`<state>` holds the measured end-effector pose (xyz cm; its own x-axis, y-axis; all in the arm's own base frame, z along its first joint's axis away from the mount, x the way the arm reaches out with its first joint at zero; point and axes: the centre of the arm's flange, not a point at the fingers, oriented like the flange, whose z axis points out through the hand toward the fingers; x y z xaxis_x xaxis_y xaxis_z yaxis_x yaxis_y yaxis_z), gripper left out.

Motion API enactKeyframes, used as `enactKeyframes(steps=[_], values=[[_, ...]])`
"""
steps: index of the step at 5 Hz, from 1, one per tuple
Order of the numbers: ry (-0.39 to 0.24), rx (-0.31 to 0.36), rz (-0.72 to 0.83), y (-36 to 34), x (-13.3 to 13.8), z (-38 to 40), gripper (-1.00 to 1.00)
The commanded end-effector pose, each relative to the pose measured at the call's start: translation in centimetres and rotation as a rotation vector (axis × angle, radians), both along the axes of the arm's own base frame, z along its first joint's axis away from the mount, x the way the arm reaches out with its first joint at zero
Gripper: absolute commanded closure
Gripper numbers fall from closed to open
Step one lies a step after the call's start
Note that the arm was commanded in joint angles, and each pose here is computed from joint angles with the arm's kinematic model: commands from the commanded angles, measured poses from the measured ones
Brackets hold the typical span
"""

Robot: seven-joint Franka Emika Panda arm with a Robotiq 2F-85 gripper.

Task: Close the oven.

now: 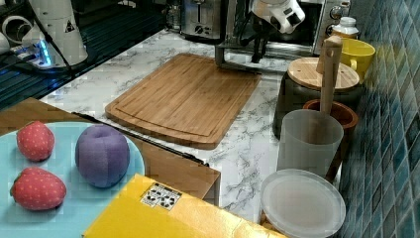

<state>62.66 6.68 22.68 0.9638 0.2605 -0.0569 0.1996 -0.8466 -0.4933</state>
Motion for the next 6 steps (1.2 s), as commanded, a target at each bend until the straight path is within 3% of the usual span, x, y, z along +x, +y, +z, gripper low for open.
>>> enactKeyframes(steps=[1,2,4,6], values=[[0.05,0.052,-0.027,3.3,1.3,1.8,1.0],[0.003,0.081,-0.085,3.2,1.5,3.7,1.0],[-0.024,0.188,-0.102,5.2,1.2,8.2,1.0],[-0.106,0.243,0.005,10.0,-0.5,14.1,1.0]])
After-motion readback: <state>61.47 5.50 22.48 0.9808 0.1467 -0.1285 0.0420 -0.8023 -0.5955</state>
